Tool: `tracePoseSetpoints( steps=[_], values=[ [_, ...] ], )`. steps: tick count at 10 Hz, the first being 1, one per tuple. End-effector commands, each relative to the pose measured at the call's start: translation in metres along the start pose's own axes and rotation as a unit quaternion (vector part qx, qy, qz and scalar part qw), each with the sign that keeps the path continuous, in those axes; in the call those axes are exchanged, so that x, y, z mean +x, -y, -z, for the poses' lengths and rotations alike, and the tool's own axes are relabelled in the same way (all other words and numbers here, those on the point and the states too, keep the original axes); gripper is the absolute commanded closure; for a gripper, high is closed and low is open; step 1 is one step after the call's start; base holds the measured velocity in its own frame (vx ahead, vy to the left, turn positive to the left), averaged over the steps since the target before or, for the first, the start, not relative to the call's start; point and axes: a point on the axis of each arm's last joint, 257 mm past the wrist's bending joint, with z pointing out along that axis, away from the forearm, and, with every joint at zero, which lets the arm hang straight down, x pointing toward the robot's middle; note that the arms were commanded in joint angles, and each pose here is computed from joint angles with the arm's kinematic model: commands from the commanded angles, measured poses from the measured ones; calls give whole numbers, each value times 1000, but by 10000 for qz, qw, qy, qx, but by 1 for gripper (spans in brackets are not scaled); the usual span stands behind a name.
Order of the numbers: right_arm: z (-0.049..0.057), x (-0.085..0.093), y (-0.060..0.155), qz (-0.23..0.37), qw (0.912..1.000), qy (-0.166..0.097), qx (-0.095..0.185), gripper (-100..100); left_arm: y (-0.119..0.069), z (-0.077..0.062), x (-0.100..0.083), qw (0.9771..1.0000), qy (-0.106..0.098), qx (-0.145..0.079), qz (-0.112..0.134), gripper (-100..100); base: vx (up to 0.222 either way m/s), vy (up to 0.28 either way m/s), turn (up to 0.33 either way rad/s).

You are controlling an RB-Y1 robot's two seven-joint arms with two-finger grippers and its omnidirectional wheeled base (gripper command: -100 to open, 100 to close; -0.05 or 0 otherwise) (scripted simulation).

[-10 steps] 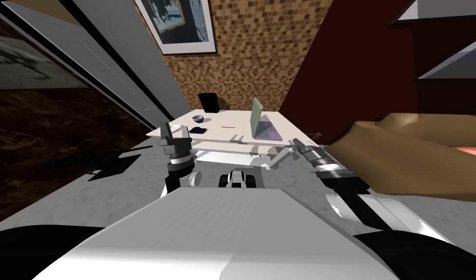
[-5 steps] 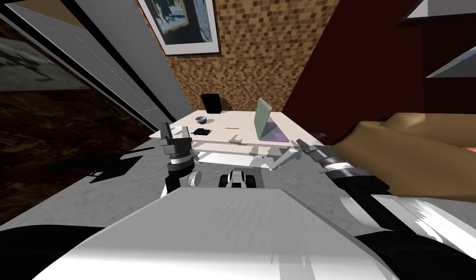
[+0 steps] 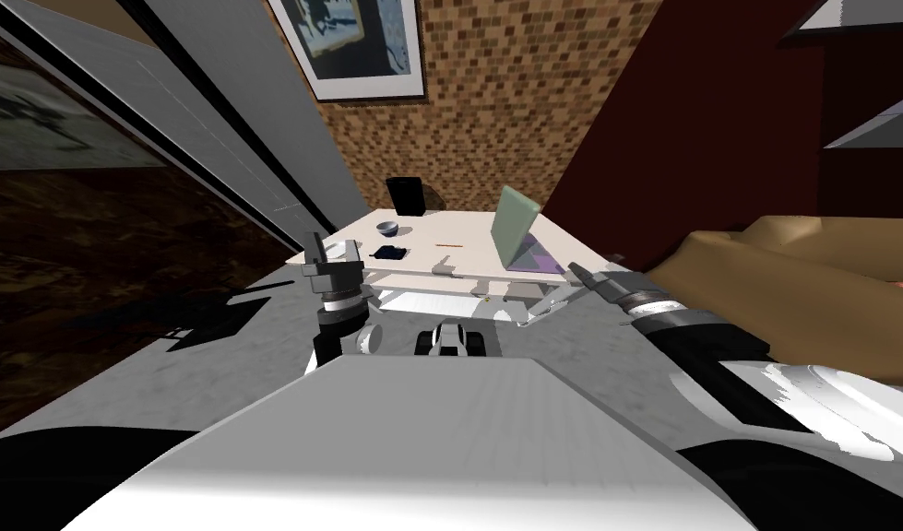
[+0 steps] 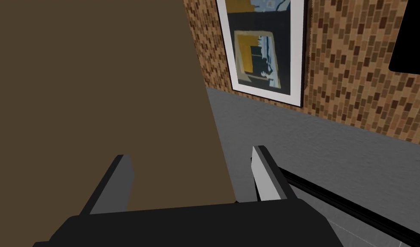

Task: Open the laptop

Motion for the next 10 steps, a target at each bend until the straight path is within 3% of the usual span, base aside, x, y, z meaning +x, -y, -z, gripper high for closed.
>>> tracePoseSetpoints(
  steps=[1, 4, 10],
  values=[
    [-4, -6, 12, 421, 9990, -108, 118, -100, 0, 0, 0, 10000, 0, 0, 0, 0, 45, 103, -7],
    [-11, -22, 32, 1127, 9928, -215, 352, -100, 0, 0, 0, 10000, 0, 0, 0, 0, 43, 134, -5],
    [-30, -46, 32, 1941, 9800, -225, 374, -100, 0, 0, 0, 10000, 0, 0, 0, 0, 51, 105, -4]
  ],
)
